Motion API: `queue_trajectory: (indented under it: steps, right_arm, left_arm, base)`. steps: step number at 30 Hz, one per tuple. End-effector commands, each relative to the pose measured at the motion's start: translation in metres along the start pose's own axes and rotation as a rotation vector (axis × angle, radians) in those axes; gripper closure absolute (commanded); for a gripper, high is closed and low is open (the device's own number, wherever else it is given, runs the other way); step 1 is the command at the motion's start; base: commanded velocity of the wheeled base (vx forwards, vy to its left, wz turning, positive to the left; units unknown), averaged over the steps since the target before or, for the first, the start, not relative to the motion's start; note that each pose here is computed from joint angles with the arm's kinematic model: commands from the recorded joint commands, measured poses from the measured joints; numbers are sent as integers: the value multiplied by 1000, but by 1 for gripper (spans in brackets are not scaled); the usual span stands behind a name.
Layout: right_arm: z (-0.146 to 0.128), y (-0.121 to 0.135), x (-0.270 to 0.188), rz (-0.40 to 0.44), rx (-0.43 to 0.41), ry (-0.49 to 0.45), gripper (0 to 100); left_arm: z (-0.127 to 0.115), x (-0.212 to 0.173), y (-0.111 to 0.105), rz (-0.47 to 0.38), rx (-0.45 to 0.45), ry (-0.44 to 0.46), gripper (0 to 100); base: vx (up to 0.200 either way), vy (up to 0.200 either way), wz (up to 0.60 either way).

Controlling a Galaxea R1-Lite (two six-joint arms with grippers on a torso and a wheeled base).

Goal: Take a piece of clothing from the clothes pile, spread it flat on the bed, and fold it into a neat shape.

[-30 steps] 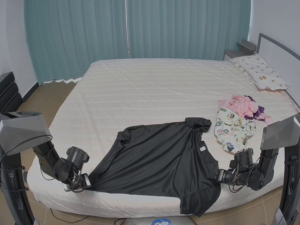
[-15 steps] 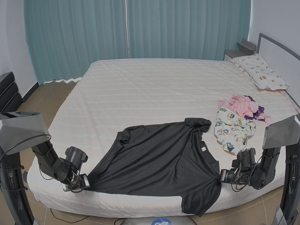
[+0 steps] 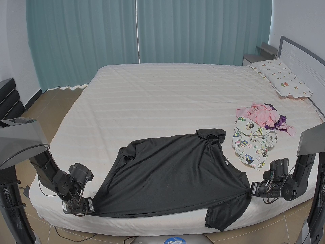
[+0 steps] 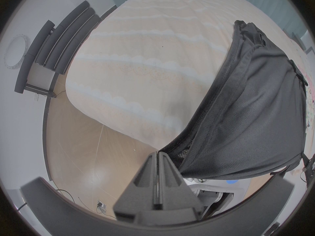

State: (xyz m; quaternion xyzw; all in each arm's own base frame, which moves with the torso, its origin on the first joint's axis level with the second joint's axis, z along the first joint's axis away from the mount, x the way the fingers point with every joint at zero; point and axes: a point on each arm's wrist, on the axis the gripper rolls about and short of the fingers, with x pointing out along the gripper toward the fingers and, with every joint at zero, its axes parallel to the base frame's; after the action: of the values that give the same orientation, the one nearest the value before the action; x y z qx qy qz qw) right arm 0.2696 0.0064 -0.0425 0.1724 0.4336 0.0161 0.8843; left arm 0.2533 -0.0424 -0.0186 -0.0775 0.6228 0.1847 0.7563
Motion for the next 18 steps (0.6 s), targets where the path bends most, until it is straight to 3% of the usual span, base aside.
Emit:
queue_trajectory:
  steps: [1, 12, 13, 14, 18]
  right_arm:
    - [-2, -2, 2, -11, -7, 10, 100]
    - [-9, -3, 14, -14, -39, 22, 100]
    - [-8, -3, 14, -12, -42, 21, 0]
    - [-8, -3, 14, -10, -43, 20, 0]
    - [-6, -2, 12, 3, -32, 12, 0]
  left_arm:
    - [-2, 0, -1, 2, 10, 8, 100]
    - [-12, -2, -7, 1, 68, 54, 100]
    - [-11, -1, -8, -1, 66, 54, 100]
    - [-11, 0, -8, 0, 66, 56, 0]
    - [-7, 3, -10, -6, 48, 51, 0]
  base:
    - [0, 0, 0]
    - [0, 0, 0]
    - [0, 0, 0]
    - [0, 0, 0]
    - [0, 0, 0]
